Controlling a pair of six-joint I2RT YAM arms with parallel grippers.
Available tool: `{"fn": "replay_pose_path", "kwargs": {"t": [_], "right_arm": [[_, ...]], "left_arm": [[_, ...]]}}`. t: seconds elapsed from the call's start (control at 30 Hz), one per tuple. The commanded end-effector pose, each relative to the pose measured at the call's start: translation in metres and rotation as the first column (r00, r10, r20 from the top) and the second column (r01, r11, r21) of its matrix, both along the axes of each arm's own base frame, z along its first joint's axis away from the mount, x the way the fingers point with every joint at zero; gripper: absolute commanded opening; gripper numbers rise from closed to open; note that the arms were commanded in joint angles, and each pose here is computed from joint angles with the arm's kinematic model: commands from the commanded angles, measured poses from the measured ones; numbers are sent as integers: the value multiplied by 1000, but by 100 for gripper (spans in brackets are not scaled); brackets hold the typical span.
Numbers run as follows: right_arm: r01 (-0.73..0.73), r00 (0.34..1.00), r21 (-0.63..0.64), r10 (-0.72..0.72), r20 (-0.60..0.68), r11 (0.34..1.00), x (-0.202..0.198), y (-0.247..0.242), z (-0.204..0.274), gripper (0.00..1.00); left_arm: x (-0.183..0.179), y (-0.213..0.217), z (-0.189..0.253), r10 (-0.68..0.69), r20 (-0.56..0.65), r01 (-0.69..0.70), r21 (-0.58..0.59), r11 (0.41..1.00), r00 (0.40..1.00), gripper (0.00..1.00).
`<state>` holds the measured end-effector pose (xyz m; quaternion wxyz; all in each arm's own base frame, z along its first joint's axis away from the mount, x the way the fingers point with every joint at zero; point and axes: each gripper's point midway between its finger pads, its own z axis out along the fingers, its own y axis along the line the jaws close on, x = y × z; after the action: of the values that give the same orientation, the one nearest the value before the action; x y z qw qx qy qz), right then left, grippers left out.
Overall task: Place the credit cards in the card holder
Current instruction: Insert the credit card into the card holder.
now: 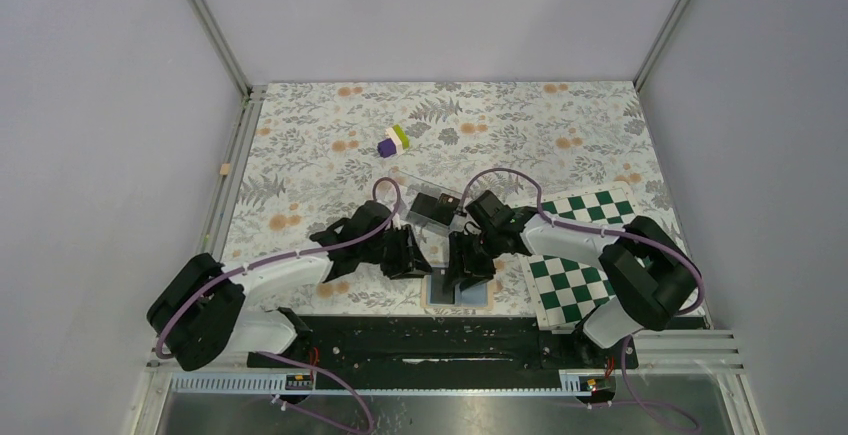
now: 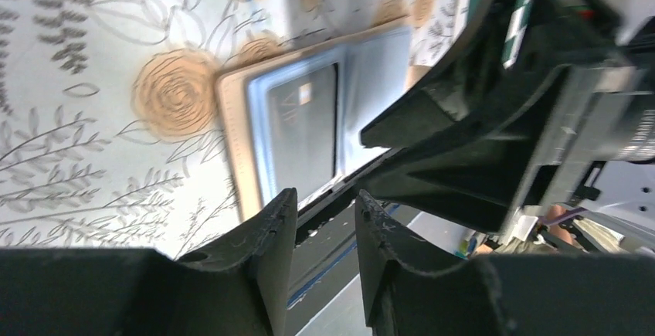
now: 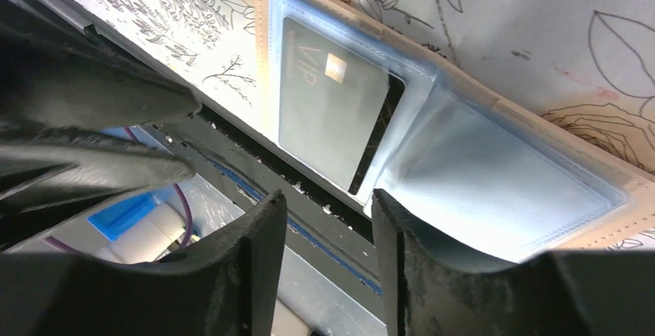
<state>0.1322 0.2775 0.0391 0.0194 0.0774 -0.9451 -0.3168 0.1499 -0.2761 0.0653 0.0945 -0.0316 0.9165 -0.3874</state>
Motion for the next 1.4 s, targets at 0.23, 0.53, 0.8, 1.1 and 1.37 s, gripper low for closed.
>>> {"fn": "replay_pose_path", "kwargs": {"t": [0.23,0.53,0.8,1.1,1.37], "right_arm": [[-29,999,-82,27,-17,996,-9,-14,-25,26],[-43,998,-108,38,-53,993,-13,-18,-41,15],[-47,997,-99,41,-59,994,-13,-16,-39,13],[-34,999,-84,34,-3,996,-5,-13,-17,17],[28,989,-192,1,150,981,14,-42,14,29]], "left_arm": [[16,-23,-4,7,5,-7,-68,998,1000,34],[16,-24,-22,-16,-21,15,-23,1000,1000,32],[13,-36,-9,-46,12,47,-56,997,999,13],[12,-44,16,-54,46,59,-102,993,997,13],[3,-64,24,-114,19,116,-152,982,993,23]]}}
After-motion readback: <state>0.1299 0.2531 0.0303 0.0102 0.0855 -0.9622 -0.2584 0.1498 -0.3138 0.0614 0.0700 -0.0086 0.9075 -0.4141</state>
